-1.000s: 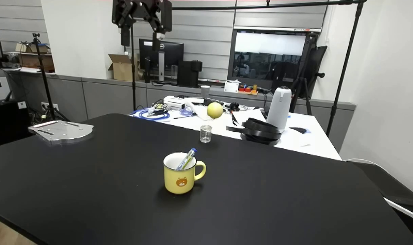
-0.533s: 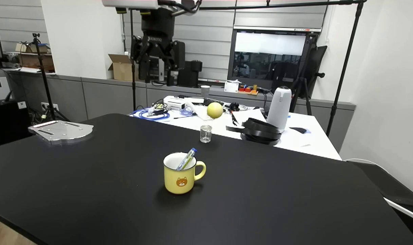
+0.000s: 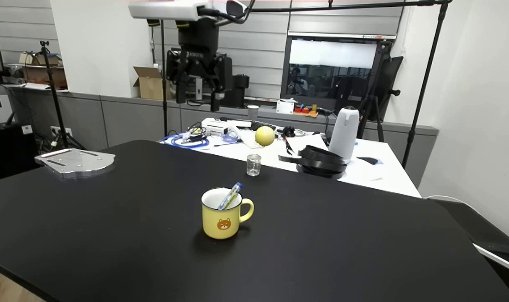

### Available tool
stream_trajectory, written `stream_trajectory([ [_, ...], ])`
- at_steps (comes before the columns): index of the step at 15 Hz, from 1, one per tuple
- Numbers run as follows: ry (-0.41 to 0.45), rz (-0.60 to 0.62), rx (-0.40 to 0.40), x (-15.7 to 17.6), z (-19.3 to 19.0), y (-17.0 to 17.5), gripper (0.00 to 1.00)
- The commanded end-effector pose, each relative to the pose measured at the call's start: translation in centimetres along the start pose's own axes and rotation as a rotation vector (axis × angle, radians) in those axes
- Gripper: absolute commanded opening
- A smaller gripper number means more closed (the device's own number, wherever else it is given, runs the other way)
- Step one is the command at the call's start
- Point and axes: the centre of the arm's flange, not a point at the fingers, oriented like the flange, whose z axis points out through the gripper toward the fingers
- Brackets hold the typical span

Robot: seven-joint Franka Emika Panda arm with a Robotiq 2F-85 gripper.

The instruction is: Take the marker out of the cup and put it on the table

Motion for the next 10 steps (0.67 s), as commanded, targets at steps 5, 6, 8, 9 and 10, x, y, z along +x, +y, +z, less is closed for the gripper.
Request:
stream_trajectory([
  [5,-0.040,0.179,-0.040,2.4,6.1,6.4,1.00],
  [6,-0.053,0.197,-0.041,2.5,7.2,7.2,1.00],
  [8,-0.074,0.223,-0.045,2.7,9.1,8.3,1.00],
  [9,-0.077,0.230,-0.050,2.8,9.8,8.5,1.00],
  [10,-0.061,0.237,-0.058,3.1,10.5,8.3,1.00],
])
